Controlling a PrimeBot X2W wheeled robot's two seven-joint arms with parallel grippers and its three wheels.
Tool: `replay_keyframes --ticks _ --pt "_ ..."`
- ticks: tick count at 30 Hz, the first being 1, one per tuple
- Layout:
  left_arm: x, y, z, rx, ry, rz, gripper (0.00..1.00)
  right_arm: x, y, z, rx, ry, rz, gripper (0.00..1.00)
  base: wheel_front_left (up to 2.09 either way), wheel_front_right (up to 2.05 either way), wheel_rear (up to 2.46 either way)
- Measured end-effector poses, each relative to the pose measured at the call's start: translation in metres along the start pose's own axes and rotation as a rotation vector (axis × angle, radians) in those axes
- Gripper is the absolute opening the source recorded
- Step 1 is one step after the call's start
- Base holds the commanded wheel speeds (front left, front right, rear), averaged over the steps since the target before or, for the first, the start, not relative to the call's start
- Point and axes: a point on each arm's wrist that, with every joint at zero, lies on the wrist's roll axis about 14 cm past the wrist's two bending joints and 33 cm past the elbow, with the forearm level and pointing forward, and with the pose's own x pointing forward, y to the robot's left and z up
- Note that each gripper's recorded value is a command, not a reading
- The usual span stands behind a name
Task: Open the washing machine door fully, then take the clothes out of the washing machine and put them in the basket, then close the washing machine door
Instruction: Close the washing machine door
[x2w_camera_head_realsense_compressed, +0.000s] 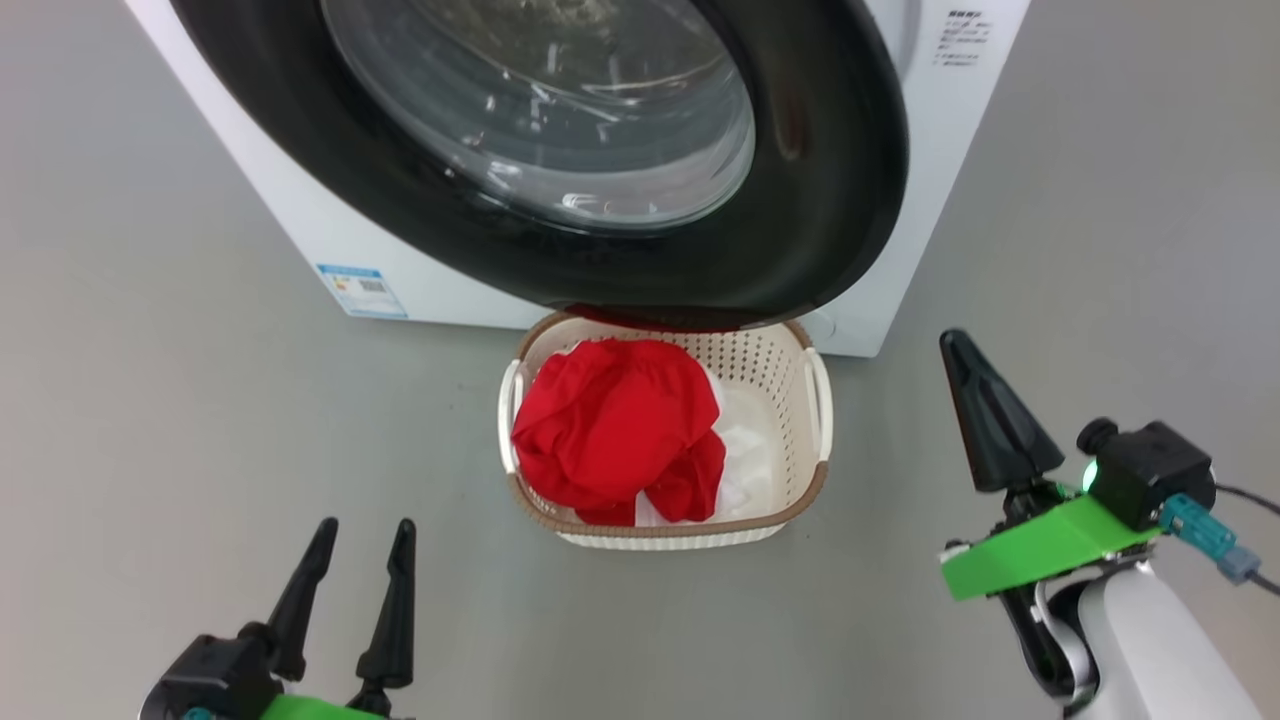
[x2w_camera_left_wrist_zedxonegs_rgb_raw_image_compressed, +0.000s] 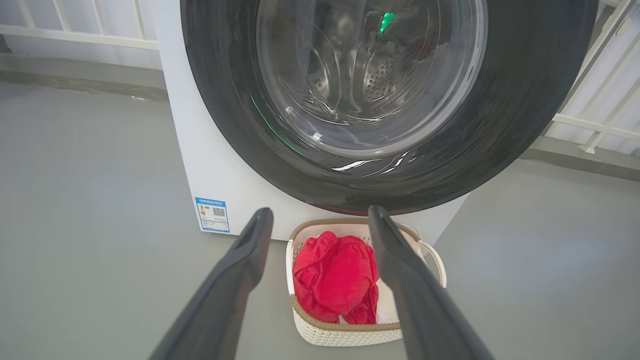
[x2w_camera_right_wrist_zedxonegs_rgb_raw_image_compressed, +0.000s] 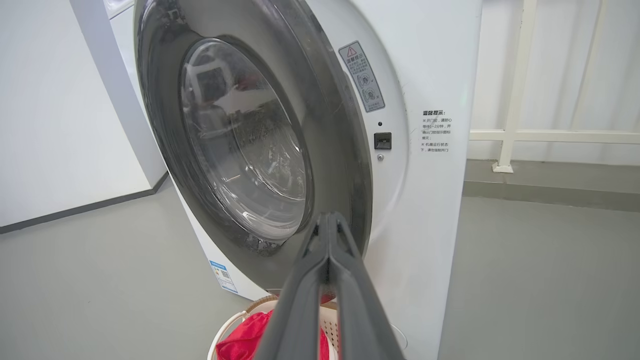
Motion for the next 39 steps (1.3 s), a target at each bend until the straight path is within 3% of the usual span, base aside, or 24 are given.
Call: replay_keyframes --ticks 39 --pt "0.056 0.001 -0.02 -0.007 0.041 0.009 1.0 0.127 -0.006 -0.031 0.026 -0.037 0.096 0.0 0.0 0.0 0.0"
